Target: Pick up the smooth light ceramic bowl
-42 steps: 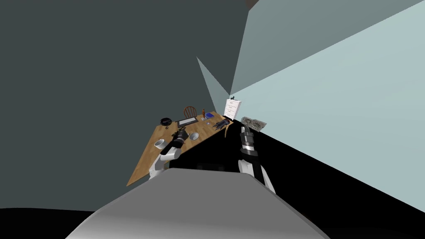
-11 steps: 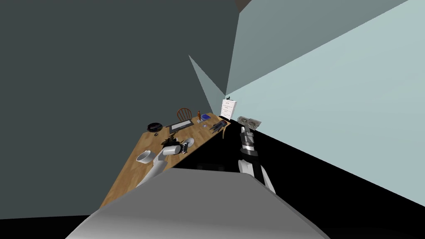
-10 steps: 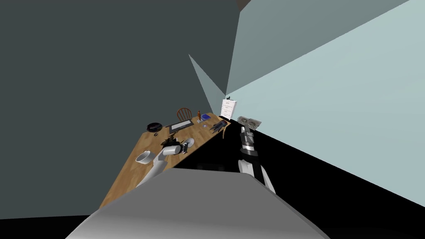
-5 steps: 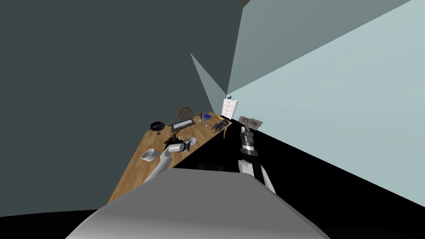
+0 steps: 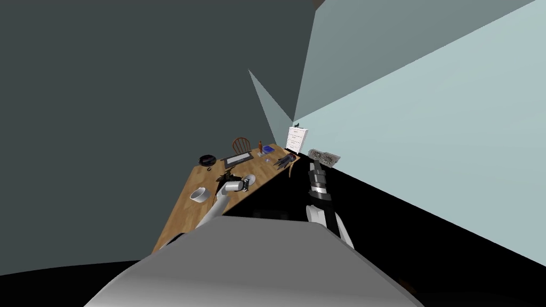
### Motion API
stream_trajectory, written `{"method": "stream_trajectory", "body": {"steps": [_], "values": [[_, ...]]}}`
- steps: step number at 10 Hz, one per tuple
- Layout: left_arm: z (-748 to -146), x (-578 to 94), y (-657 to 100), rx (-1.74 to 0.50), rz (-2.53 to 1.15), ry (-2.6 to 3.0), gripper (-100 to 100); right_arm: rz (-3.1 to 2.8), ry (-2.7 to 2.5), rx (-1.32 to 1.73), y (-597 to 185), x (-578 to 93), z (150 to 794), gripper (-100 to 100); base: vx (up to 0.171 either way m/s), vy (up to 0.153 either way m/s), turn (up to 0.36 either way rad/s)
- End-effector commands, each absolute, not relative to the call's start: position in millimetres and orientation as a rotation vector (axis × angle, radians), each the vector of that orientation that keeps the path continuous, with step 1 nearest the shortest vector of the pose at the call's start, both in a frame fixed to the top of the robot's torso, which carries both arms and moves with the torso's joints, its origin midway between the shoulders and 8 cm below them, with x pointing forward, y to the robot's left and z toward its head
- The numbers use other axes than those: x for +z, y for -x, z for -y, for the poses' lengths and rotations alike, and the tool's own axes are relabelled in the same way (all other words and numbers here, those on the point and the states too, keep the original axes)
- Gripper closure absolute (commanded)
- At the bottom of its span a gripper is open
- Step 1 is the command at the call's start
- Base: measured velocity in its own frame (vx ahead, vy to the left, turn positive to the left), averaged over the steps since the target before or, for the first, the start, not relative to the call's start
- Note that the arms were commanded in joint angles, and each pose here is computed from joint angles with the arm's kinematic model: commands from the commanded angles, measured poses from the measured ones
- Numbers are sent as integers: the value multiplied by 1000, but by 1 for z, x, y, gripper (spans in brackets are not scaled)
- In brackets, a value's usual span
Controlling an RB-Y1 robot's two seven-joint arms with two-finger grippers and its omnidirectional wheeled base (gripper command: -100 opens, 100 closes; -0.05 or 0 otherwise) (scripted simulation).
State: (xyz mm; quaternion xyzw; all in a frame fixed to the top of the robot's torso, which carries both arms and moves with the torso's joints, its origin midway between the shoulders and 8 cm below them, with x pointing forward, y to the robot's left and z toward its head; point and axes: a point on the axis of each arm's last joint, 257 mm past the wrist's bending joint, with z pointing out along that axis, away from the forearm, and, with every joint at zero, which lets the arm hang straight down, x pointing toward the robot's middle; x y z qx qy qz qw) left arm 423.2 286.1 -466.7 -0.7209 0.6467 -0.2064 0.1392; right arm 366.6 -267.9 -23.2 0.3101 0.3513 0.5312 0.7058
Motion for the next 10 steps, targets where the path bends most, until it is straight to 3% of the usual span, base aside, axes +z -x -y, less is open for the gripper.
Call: {"method": "stream_trajectory", "body": {"steps": [1, 10], "values": [[-280, -472, -429, -590, -1875, 2089, -100, -781, -689, 1181, -367, -23, 268, 0, -41, 49, 15], [-201, -471, -484, -599, -1944, 2014, -100, -781, -689, 1181, -367, -23, 268, 0, -41, 51, 38]]}}
